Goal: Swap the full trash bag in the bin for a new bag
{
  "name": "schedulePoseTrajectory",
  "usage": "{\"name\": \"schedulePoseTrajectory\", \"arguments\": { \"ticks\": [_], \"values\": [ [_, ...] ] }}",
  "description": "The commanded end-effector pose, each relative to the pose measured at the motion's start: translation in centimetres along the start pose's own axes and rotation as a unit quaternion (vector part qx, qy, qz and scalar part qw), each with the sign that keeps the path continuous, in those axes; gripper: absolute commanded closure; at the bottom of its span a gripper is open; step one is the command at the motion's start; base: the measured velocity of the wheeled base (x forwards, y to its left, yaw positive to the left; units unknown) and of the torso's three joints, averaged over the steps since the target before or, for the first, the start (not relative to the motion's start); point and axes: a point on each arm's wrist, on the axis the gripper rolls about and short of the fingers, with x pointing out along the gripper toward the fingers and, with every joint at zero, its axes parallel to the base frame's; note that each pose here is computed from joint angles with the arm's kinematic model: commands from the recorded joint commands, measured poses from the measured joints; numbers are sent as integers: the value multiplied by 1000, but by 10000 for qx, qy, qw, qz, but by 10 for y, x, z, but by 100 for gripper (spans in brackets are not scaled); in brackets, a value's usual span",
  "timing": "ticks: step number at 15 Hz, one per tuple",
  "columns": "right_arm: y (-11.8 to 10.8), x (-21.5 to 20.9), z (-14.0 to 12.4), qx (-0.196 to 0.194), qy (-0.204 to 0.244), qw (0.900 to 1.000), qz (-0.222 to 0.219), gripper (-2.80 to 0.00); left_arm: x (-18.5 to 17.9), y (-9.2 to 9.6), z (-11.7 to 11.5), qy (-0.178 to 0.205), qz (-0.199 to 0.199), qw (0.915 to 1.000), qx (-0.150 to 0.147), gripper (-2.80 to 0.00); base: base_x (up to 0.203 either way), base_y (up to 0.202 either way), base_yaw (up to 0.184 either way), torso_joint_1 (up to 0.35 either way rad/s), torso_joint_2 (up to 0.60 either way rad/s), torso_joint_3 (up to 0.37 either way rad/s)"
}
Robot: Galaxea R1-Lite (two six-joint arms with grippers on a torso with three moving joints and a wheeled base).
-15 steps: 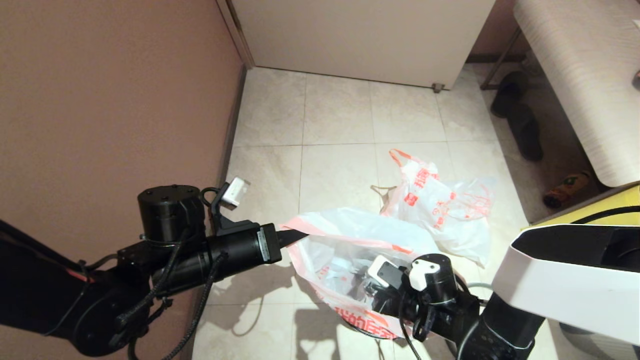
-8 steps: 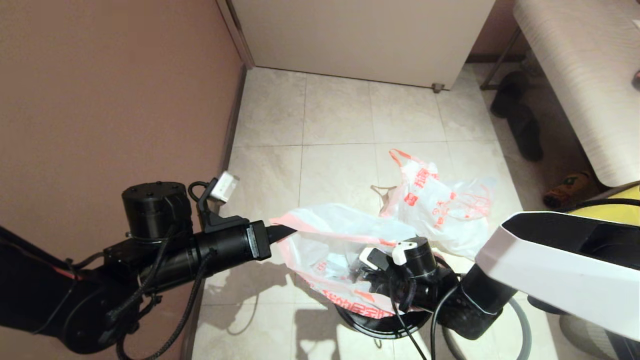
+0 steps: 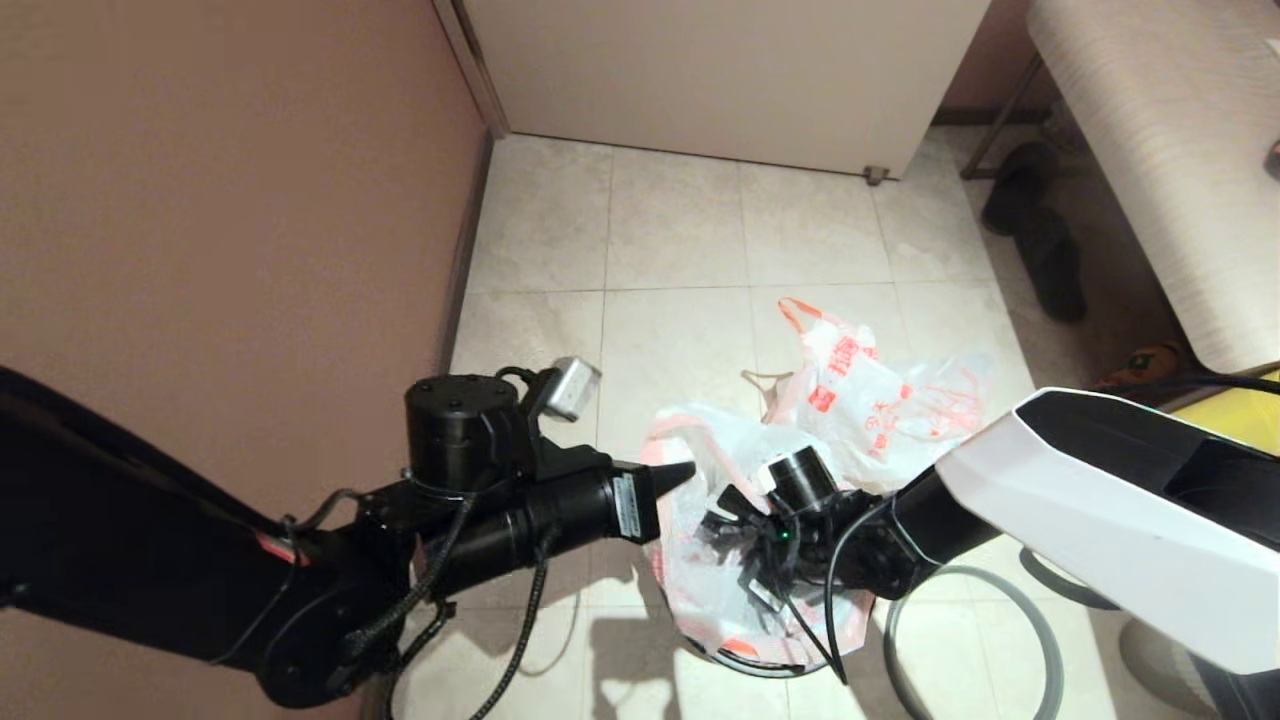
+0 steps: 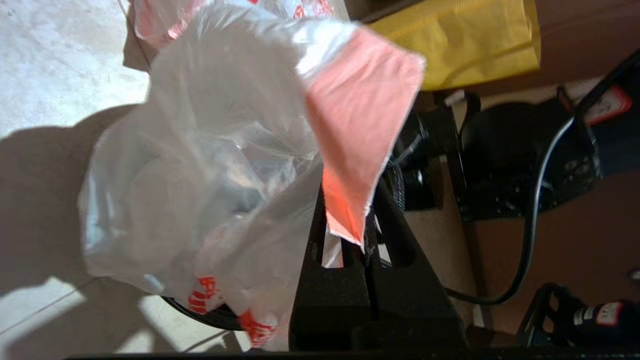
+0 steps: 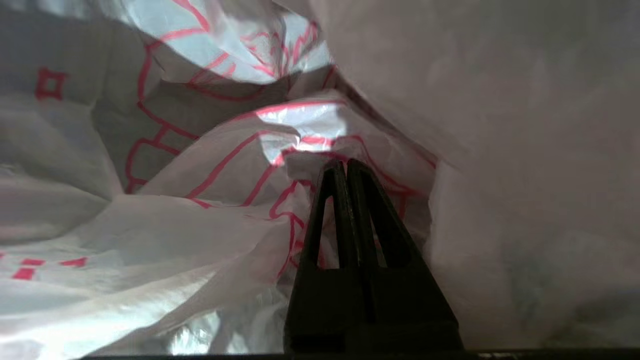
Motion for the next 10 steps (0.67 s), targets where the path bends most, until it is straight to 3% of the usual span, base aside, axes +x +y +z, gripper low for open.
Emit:
{"name": "schedulePoseTrajectory", "arguments": {
  "ticks": [1,2,4,5,10],
  "values": [
    [-4,3,6,-27,107,9999,-82,0,9,-8,-11,131,2,9999,41,0,0,0,0,0,0,0],
    [-9,4,8,-33,314,9994,-118,0,8,-6,-11,68,229,9995,187,0,0,0,0,0,0,0],
    [-17,13,10,-23,703,9975,-121,0,4,-2,-21,163,638,9943,835,0,0,0,0,0,0,0],
    [-18,22,9,-20,824,9965,-102,0,4,-8,-27,260,591,9934,946,0,0,0,0,0,0,0],
    [-17,57,2,-43,1382,9903,119,0,14,-15,-42,343,448,9934,1000,0,0,0,0,0,0,0]
  ]
}}
